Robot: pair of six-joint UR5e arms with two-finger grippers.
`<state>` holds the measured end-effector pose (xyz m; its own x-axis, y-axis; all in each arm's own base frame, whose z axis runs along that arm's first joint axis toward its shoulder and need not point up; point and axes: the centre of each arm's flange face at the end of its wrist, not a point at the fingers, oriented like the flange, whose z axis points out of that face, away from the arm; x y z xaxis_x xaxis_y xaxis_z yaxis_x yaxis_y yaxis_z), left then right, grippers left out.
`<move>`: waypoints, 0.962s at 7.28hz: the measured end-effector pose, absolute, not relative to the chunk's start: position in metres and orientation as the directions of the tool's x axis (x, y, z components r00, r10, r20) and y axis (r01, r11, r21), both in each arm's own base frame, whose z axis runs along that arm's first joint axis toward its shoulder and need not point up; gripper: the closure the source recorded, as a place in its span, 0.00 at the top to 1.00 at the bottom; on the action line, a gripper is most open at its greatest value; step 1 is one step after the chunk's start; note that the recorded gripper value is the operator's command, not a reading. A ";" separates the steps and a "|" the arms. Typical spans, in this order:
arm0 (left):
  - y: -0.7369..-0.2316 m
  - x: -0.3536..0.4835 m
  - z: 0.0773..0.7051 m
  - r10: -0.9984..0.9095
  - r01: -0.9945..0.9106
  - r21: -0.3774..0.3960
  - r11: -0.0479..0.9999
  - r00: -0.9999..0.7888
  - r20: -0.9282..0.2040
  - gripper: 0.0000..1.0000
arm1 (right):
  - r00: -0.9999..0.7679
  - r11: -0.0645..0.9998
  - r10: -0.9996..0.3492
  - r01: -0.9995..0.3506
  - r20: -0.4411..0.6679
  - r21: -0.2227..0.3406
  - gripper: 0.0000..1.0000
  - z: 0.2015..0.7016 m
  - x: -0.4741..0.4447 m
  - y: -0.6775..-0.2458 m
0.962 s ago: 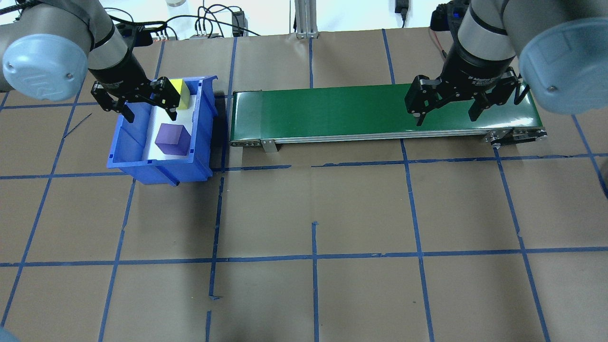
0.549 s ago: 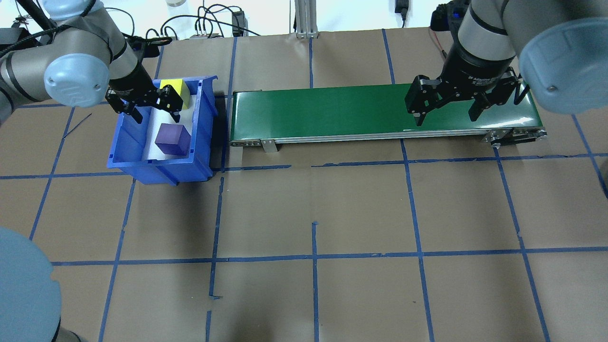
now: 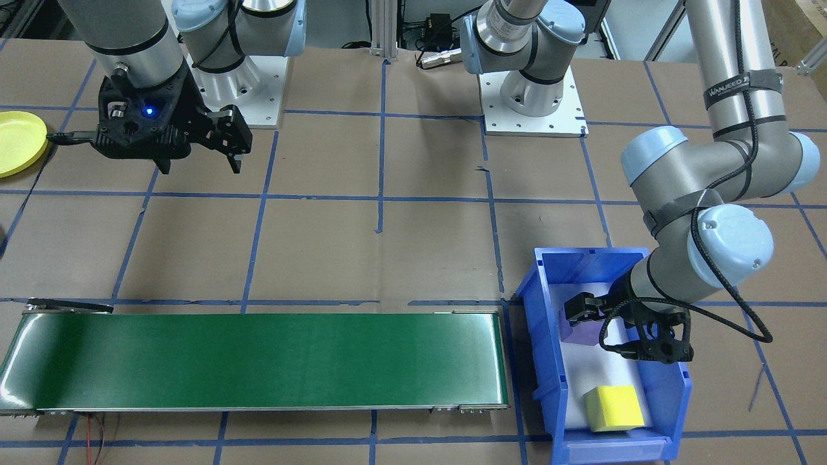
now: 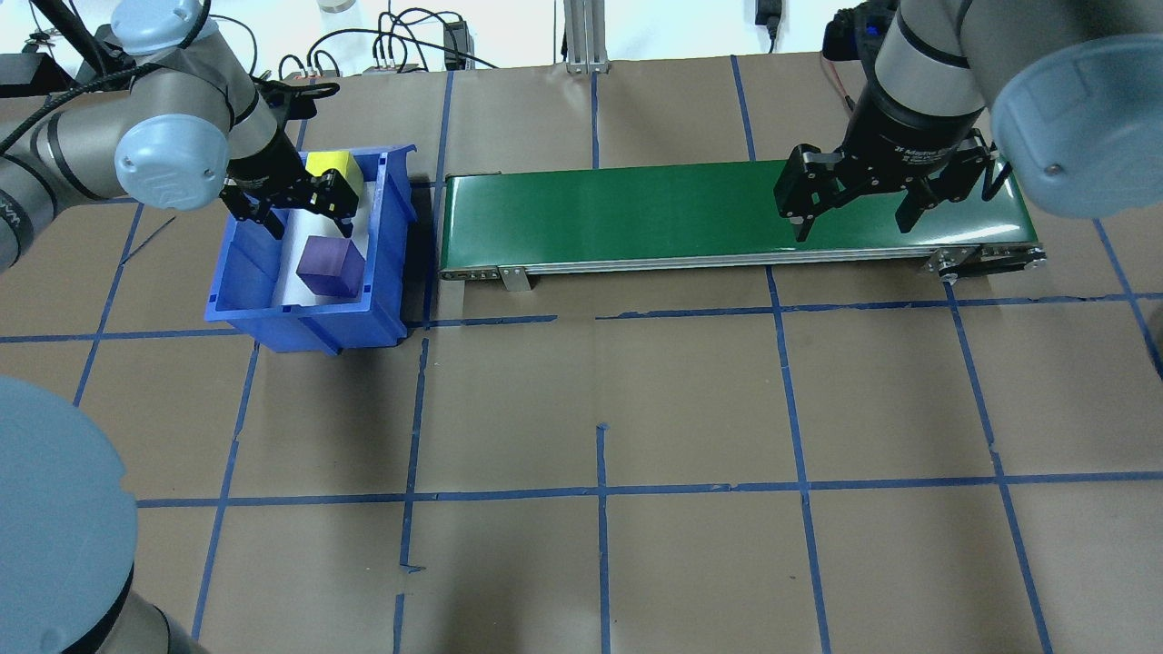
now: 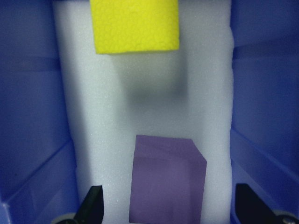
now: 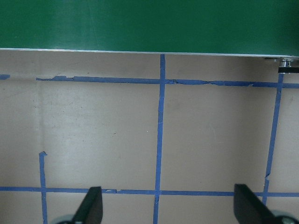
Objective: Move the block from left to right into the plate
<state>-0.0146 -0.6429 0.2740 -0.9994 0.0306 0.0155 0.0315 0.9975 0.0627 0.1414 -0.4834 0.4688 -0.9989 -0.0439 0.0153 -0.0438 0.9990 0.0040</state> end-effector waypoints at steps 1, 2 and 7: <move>-0.643 -0.015 0.270 0.030 0.031 0.070 0.997 -0.999 0.017 1.00 | -0.999 0.999 -0.044 -0.044 0.016 0.004 1.00 0.469 0.141 -0.483; -0.643 -0.015 0.260 0.027 0.029 0.085 0.996 -0.999 0.023 1.00 | -0.999 0.999 -0.044 -0.044 0.016 0.004 1.00 0.469 0.142 -0.483; -0.638 -0.015 0.218 0.025 0.030 0.149 0.988 -0.999 0.033 0.61 | -0.999 0.999 -0.042 -0.042 0.016 0.004 1.00 0.469 0.141 -0.483</move>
